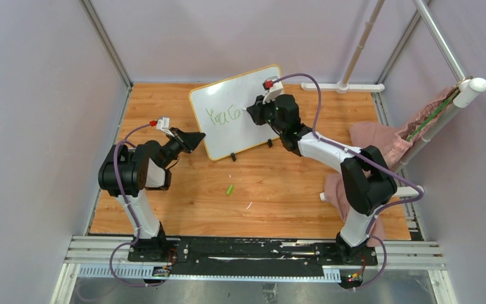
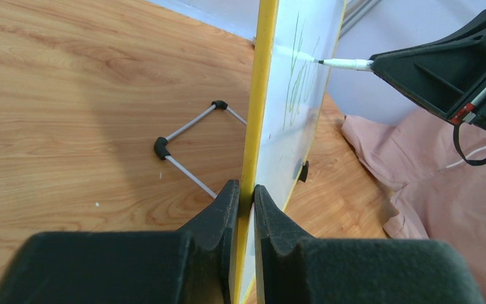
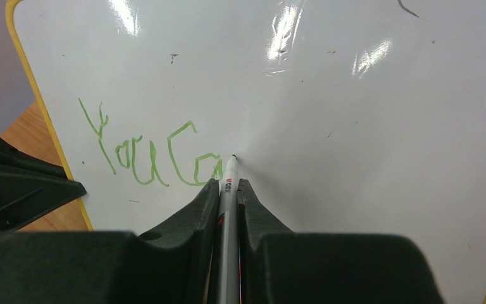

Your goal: Write a sentence on the whiteboard

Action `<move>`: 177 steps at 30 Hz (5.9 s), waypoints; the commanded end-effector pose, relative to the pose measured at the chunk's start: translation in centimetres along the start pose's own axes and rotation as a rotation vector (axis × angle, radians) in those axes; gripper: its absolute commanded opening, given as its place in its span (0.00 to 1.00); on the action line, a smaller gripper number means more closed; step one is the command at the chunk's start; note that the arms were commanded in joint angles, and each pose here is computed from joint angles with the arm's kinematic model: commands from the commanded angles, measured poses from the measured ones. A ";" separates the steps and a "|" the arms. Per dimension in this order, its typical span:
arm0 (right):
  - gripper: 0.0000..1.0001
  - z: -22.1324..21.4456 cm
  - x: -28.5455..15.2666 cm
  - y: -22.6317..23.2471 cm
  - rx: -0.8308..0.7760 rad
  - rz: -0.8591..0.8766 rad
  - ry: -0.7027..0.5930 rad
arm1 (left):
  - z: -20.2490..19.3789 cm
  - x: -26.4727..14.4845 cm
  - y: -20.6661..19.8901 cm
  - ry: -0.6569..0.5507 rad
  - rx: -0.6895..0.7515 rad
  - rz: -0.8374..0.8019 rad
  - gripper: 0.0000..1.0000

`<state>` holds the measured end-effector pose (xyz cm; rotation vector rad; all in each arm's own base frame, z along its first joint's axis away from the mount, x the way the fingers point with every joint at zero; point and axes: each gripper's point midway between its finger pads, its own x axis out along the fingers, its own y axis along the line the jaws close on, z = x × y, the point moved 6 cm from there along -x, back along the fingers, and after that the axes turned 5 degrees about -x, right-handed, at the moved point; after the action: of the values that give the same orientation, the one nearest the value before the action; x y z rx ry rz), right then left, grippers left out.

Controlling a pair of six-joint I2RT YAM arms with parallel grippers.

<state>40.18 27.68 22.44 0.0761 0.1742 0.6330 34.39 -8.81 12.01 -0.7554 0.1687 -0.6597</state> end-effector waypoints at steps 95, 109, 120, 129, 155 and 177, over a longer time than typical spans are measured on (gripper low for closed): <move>0.00 2.1 -2.5 -5.0 -0.093 -0.144 -0.133 | -0.5 0.0 0.2 0.005 0.021 -0.005 0.00; 0.00 1.3 -2.0 -4.2 -0.109 -0.099 -0.096 | -0.5 0.0 0.2 0.007 0.019 -0.006 0.00; 0.00 0.3 -1.9 -3.2 -0.128 -0.057 -0.065 | -0.5 0.1 0.3 0.007 0.017 -0.006 0.00; 0.00 -0.3 -1.7 -2.9 -0.129 -0.039 -0.044 | -0.5 0.1 0.3 0.007 0.017 -0.006 0.00; 0.00 0.1 -0.2 -2.3 -0.146 -0.023 -0.028 | -0.5 0.0 0.2 0.007 0.018 -0.006 0.00; 0.00 -2.3 -1.2 -1.5 -0.143 -0.024 0.021 | -0.5 0.1 0.3 0.006 0.016 -0.005 0.00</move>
<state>40.51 25.71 21.28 -0.0524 0.1234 0.6221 34.34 -8.89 11.97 -0.7555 0.1720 -0.6643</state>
